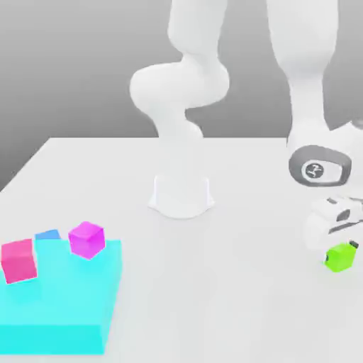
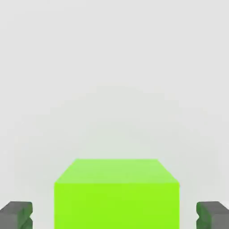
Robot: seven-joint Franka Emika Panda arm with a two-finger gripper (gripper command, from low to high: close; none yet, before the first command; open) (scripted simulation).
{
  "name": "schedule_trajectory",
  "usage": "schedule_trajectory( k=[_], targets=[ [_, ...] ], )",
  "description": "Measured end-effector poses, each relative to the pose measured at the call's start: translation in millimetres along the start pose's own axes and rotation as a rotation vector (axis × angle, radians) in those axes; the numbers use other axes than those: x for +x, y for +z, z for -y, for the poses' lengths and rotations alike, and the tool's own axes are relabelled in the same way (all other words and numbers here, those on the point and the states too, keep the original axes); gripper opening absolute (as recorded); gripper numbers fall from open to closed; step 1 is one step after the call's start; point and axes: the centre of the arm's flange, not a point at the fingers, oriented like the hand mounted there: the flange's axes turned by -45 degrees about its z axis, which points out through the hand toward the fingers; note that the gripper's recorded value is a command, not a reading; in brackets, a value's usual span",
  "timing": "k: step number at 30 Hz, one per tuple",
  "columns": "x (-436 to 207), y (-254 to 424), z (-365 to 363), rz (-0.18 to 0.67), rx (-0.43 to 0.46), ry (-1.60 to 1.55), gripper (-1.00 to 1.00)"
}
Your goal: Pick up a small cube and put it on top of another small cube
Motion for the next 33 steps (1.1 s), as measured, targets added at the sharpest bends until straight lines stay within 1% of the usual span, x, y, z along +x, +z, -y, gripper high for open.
schedule_trajectory(
  k=[4, 10, 11, 17, 22, 27, 33],
  targets=[
    [-0.2, 1.2, 0.0, -0.001, 0.000, 0.000, -1.00],
    [0.3, -53.3, -0.2, -0.001, 0.000, 0.002, -1.00],
    [5.9, -56.4, -7.5, 0.000, 0.002, 0.041, -1.00],
    [58.7, -77.9, -134.8, -0.052, -0.020, 0.536, -1.00],
    [59.2, -87.8, -251.6, -0.073, -0.041, 0.983, -1.00],
    [19.4, -98.1, -383.5, -0.091, -0.062, 1.505, -1.00],
    [-76.3, -112.4, -512.9, -0.117, -0.080, 2.156, -1.00]
  ],
)
